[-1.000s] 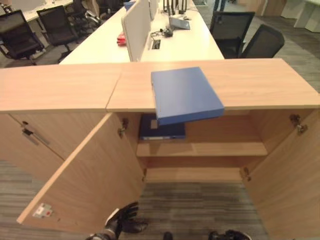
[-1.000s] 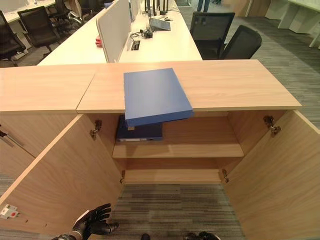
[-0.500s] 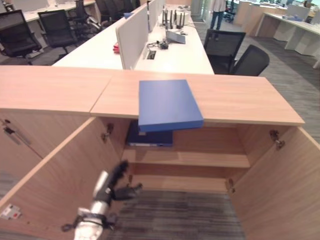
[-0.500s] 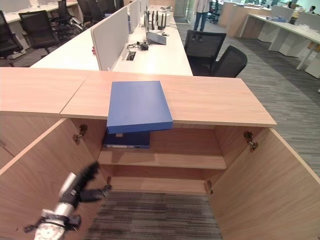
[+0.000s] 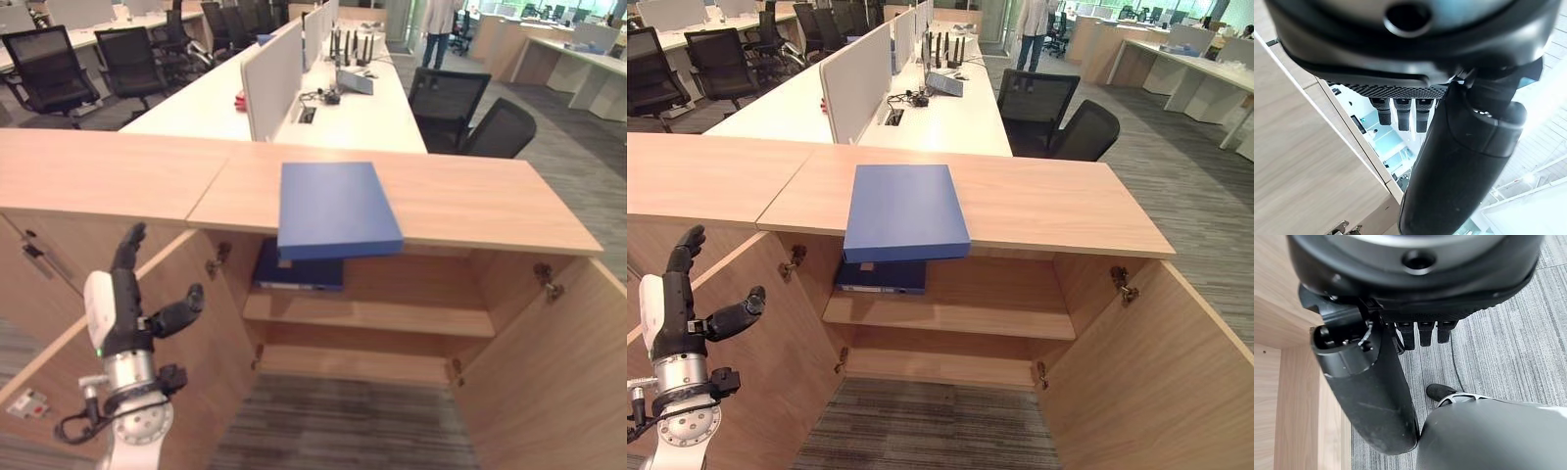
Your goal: Put the empty folder in the office cabinet
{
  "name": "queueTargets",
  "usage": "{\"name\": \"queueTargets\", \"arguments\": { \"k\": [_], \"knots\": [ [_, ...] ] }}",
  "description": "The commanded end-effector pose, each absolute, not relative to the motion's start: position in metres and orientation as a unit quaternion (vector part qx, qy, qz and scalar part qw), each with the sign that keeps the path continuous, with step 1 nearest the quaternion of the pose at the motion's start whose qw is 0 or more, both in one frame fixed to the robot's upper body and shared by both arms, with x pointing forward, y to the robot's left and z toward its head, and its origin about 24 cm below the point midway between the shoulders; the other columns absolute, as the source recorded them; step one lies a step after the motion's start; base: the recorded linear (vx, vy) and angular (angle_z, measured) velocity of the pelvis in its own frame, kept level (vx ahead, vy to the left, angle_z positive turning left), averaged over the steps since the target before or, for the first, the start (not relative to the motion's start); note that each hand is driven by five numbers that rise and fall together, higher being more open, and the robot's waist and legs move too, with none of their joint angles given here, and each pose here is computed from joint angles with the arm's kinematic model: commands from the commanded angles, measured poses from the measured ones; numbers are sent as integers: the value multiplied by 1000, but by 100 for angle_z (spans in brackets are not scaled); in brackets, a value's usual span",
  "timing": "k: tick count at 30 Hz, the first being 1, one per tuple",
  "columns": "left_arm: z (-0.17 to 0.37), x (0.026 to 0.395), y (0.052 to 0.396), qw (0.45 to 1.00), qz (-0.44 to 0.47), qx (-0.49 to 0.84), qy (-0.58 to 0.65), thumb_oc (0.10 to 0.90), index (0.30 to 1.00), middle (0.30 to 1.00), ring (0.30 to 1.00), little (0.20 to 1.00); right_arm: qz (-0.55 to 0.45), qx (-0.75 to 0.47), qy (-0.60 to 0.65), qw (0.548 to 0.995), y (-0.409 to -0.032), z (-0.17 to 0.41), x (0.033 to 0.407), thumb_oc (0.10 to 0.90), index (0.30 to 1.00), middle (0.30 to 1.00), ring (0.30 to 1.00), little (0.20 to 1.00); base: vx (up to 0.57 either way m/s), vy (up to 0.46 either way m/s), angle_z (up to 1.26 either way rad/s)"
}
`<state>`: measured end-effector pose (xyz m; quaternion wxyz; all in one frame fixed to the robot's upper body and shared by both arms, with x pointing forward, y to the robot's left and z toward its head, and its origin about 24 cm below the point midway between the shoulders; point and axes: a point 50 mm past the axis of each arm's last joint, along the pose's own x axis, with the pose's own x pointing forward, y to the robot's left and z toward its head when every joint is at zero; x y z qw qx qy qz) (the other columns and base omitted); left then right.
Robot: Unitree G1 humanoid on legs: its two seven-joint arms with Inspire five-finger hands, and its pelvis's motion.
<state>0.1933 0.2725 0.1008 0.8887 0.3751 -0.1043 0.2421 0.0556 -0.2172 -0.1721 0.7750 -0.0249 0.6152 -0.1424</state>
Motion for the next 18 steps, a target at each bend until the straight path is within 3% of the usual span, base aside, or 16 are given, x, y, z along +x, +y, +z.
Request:
{"name": "queueTargets", "arguments": {
  "k": [1, 10, 18],
  "knots": [
    [185, 212, 236, 824, 200, 410, -336, 800, 900, 900, 900, 900, -115, -28, 607, 786, -200, -172, 77, 800, 900, 900, 900, 900, 0, 0, 0],
    [228, 226, 181, 780, 66, 427, -454, 800, 900, 900, 900, 900, -99, -54, 618, 778, -210, -172, 70, 800, 900, 900, 900, 900, 2, 7, -6],
    [232, 235, 164, 771, 8, 437, -463, 800, 900, 900, 900, 900, -116, -44, 616, 778, -215, -171, 71, 800, 900, 900, 900, 900, 4, 12, -10]
  ]
}}
